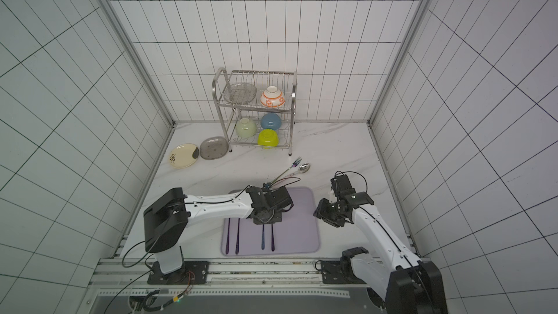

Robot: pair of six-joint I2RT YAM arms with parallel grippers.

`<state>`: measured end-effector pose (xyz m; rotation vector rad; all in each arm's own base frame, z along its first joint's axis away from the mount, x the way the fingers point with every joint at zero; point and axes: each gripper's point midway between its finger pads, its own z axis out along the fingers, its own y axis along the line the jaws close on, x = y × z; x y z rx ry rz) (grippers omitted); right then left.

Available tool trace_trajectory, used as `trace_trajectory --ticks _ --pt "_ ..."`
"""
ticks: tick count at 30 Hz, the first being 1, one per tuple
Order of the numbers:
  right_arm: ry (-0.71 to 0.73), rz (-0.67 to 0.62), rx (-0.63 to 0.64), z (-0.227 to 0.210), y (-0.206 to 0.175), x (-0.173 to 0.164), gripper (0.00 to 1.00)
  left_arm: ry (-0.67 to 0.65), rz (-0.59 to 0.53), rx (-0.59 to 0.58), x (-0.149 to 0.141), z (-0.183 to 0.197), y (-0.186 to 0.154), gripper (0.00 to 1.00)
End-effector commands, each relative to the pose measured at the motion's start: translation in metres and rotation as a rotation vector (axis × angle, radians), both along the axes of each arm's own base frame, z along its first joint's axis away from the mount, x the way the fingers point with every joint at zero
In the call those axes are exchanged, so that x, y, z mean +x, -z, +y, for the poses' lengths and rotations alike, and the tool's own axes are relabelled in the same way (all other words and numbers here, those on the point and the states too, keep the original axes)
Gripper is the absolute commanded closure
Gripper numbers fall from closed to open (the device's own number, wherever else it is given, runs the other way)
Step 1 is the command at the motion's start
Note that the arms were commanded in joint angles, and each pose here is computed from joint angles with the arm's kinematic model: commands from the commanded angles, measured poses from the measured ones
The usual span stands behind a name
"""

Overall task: Set the spoon and fork side by side
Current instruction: Place the spoon on the tray.

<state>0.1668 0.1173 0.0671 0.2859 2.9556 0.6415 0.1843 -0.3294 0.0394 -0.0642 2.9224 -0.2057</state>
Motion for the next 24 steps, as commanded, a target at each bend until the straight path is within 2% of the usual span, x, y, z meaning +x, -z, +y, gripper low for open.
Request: trace_trajectory --ticks 1,24 --pt "0.004 0.016 -0.022 -0.004 0.003 -0.007 0.5 0.016 -0.011 -0.005 0.004 -0.008 0.006 1.0" --pt "0.007 0.021 -0.031 -0.005 0.004 -0.007 0.49 0.084 -0.021 0.035 0.009 -0.014 0.017 0.99"
